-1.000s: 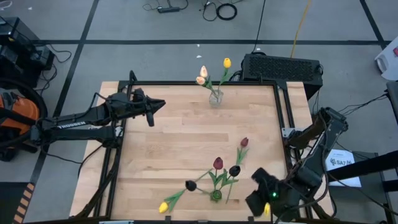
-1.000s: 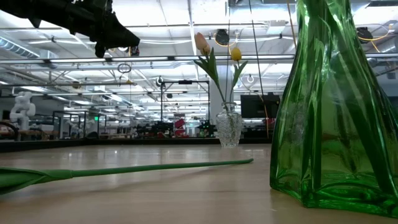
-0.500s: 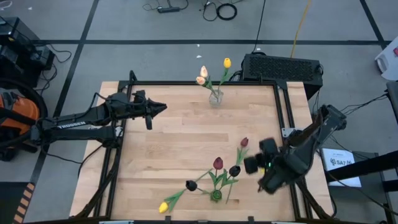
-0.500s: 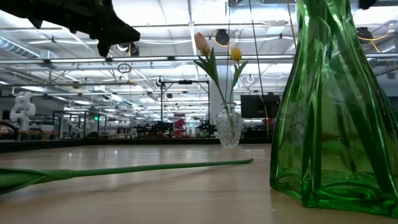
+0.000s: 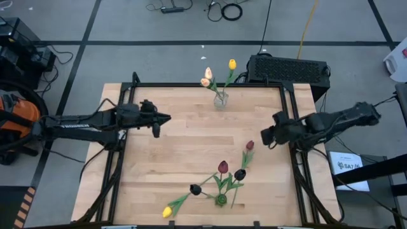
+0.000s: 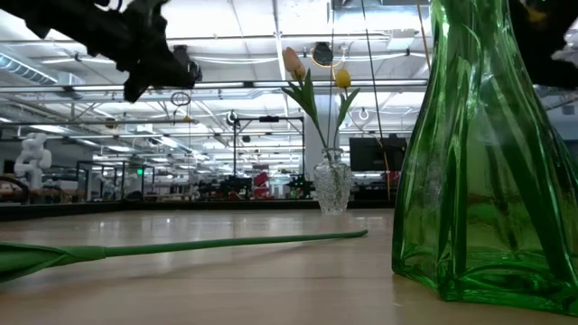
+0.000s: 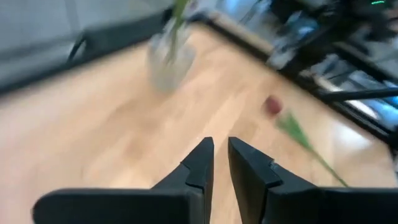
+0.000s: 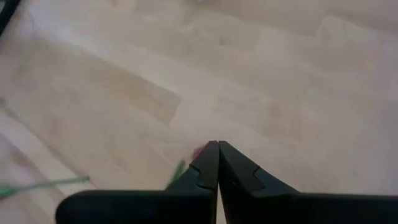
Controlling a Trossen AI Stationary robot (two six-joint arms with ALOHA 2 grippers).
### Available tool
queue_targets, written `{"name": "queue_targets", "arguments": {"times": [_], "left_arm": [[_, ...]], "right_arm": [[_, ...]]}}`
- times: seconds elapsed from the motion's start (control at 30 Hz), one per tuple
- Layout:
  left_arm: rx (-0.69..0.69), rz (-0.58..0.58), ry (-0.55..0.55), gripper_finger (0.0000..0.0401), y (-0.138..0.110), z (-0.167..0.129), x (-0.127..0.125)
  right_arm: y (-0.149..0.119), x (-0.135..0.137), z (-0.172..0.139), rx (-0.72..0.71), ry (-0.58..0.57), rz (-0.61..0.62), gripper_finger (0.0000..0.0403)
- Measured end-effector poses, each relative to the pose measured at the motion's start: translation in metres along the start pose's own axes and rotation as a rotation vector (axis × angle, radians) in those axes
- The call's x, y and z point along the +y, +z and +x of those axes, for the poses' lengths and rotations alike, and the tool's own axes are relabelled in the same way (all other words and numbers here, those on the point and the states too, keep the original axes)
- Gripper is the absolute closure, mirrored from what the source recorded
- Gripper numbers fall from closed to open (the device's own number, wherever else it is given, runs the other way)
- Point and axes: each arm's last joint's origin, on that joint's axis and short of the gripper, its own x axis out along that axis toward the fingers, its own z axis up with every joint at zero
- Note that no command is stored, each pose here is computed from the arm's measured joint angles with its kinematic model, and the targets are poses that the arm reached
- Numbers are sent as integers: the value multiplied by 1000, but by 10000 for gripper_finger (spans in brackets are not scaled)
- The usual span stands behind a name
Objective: Sort flowers into vase by color
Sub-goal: Put the yellow tulip into the transparent flower vase
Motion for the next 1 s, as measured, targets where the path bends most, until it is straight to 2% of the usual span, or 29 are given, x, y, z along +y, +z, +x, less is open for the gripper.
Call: {"name": "queue_targets", "arguments": {"times": [0.1, 0.23, 0.43, 0.6, 0.8, 1.0], "left_arm": [[51, -124, 60, 347, -13, 7, -9], [134, -192, 69, 351, -29, 18, -30], [279, -304, 125, 382, -48, 36, -62], [429, -412, 94, 397, -60, 49, -84], [598, -529, 117, 388, -82, 61, -92], [645, -623, 172, 377, -97, 72, -96]], "right_arm": [[-5, -25, 10, 40, 30, -10, 403], [-8, -39, 19, 20, 73, -76, 403], [-4, -38, 24, -18, 123, -210, 403], [-1, -33, 24, -14, 182, -281, 403], [0, -33, 24, -23, 185, -307, 403], [0, -33, 24, -24, 186, -317, 403]]}}
